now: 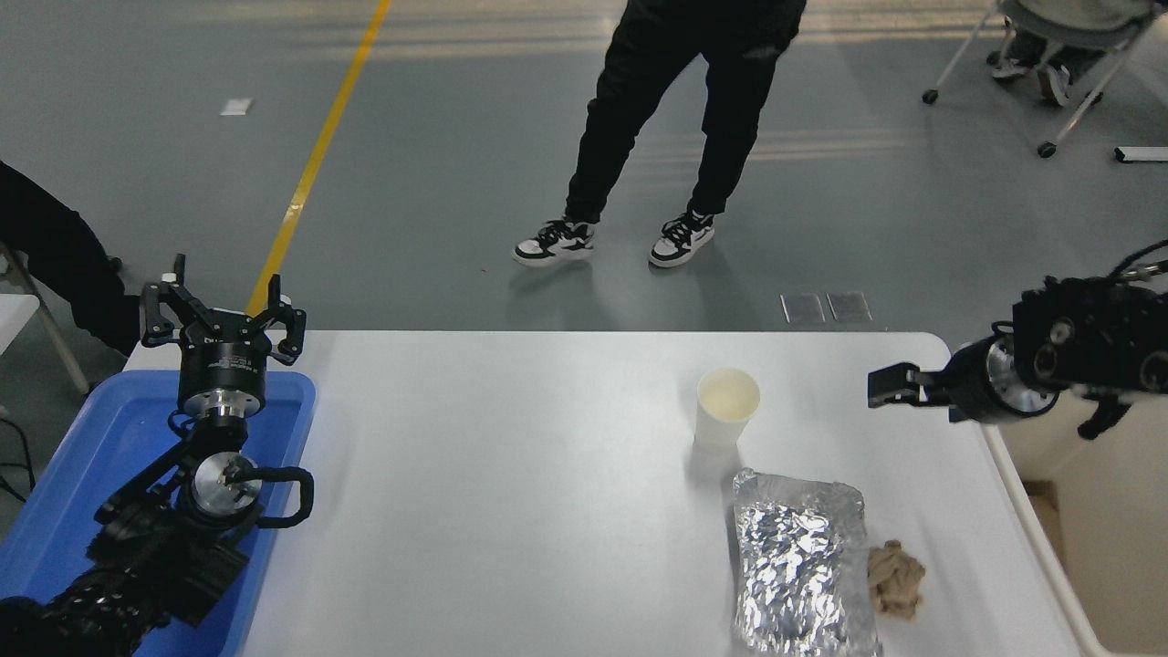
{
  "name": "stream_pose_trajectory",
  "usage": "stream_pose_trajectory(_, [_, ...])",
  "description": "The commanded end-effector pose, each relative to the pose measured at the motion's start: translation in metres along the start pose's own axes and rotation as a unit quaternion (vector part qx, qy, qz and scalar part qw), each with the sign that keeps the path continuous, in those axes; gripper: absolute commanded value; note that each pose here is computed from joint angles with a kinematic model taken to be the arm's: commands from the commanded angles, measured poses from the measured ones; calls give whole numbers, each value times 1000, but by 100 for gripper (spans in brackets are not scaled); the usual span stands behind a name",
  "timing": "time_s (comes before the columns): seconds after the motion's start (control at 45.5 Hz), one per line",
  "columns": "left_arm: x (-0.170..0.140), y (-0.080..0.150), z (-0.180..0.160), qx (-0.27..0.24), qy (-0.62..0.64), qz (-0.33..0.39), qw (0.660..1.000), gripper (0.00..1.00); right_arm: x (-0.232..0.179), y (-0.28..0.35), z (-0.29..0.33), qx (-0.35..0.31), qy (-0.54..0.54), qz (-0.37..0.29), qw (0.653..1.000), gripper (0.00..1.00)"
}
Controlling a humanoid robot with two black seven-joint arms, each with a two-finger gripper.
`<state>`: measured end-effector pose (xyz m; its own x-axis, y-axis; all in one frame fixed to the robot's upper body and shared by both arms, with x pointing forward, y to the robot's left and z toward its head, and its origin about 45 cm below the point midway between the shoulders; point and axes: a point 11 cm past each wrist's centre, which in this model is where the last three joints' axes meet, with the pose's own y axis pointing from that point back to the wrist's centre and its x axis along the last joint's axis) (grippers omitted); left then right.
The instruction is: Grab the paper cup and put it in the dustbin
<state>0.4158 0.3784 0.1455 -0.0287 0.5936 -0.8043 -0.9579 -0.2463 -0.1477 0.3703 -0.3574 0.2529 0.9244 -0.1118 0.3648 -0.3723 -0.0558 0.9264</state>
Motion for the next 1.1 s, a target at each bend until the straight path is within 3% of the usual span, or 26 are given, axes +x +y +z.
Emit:
stream_pose_trajectory(0.0, [0,0,0,0,0,0,1000,99,2,91,-32,9,30,-8,999,100])
stream_pose_trajectory(0.132, [0,0,0,0,0,0,1000,99,11,124,-53,8,34,4,999,100])
stream_pose_trajectory(0.418, [0,0,0,0,0,0,1000,99,-17,164,-103,24,77,-93,992,100])
stream_pose_trajectory(1.077, [0,0,0,0,0,0,1000,99,-21,181,-139,53,88,-116,988,100])
